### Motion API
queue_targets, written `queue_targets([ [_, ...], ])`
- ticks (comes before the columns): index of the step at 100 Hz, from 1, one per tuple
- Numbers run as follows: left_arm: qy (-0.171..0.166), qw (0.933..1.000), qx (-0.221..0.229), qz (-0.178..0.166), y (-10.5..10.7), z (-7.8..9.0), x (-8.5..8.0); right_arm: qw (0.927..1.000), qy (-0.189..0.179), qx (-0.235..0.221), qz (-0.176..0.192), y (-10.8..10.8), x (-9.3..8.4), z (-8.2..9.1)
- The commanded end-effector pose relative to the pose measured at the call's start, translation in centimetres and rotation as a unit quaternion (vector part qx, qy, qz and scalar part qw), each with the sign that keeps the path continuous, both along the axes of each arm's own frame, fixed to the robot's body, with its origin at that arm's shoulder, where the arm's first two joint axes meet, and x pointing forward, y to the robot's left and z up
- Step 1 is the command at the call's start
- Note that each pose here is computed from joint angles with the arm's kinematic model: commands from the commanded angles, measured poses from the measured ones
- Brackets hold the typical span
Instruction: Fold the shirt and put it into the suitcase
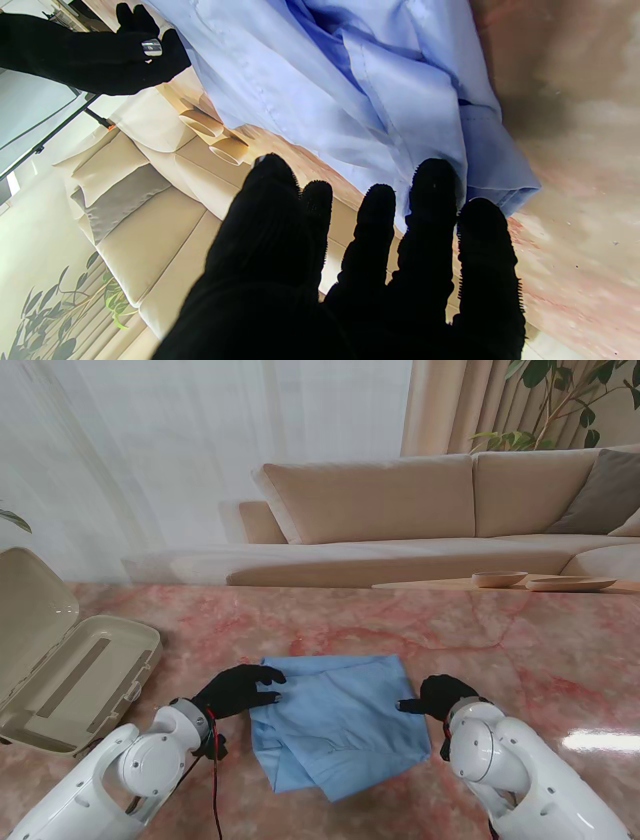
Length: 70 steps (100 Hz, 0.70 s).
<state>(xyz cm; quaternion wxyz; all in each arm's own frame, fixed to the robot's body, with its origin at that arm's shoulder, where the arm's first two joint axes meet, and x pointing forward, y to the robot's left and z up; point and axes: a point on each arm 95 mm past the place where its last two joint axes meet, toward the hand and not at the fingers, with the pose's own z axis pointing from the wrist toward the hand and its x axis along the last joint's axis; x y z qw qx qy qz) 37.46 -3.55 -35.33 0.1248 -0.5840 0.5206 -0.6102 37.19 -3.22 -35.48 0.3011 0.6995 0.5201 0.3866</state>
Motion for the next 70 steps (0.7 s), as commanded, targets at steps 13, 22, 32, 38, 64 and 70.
queue_targets([
  [13,0.008,1.0000,-0.001,0.002,-0.1,-0.5,-0.3,0.9994,0.032,0.014,-0.008,0.1,-0.3,-1.2],
  [22,0.008,1.0000,-0.003,0.002,-0.1,-0.6,-0.2,0.9991,0.035,0.020,-0.010,0.3,-0.2,-1.3],
  [32,0.008,1.0000,-0.004,0.002,-0.2,-0.6,-0.2,0.9989,0.037,0.026,-0.014,0.5,-0.2,-1.3],
  [38,0.008,0.9999,-0.005,0.003,-0.2,-0.6,-0.2,0.9985,0.039,0.033,-0.019,0.6,-0.3,-1.3],
  [64,0.008,0.9999,-0.008,0.003,-0.3,-0.7,-0.1,0.9969,0.045,0.056,-0.031,1.4,-0.6,-1.5],
  [70,0.008,0.9999,-0.009,0.003,-0.4,-0.7,-0.1,0.9969,0.045,0.056,-0.032,1.5,-0.5,-1.6],
])
